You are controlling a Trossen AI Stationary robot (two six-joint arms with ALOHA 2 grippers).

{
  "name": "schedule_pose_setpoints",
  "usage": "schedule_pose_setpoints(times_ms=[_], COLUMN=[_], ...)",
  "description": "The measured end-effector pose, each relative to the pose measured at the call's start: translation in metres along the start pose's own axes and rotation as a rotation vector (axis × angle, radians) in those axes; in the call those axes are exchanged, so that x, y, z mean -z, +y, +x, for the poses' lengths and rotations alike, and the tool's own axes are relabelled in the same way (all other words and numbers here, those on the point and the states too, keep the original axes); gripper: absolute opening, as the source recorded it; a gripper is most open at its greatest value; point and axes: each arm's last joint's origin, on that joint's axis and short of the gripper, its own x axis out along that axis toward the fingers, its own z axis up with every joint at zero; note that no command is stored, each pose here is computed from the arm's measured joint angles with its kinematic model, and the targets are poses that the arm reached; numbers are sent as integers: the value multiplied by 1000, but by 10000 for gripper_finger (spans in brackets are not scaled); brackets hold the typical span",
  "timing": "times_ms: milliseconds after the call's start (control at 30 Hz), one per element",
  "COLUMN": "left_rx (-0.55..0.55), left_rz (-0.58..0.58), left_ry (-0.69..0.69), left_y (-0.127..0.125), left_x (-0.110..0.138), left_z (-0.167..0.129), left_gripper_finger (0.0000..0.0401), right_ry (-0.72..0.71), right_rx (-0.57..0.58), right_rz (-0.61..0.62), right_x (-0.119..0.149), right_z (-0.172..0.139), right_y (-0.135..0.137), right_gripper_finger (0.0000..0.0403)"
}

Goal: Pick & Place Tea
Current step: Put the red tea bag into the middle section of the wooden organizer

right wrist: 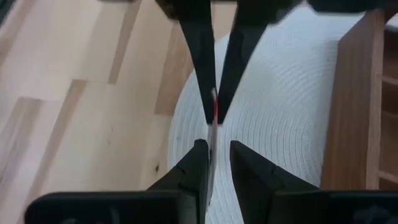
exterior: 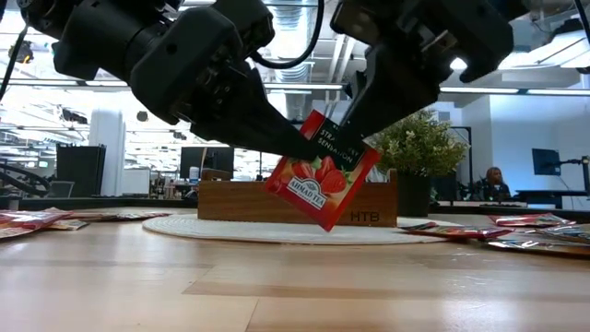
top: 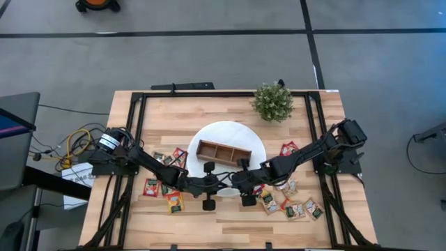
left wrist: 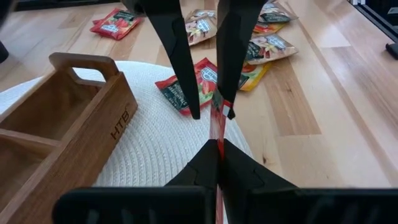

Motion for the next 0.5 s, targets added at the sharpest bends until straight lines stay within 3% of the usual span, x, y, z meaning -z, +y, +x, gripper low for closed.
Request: schedule_pose_setpoints(times_ms=[233,333,500], left_rx=[-21,-44,-83], left_rz=[-12,0,60], left_ry=[-28,-41,-40], left_y=[0,-1,-5], left_x=[-2,-3,-5], left_z=[0,-1,-7], left_gripper_finger=[0,5,58], right_ry=[5,6,47], right_rx=[31,35,86], right_rz=[-5,-4,0], right_x=[1,1,-1], right_z=[0,0,-8], right_y=[0,-1,-6], right_gripper_finger=[9,6,2])
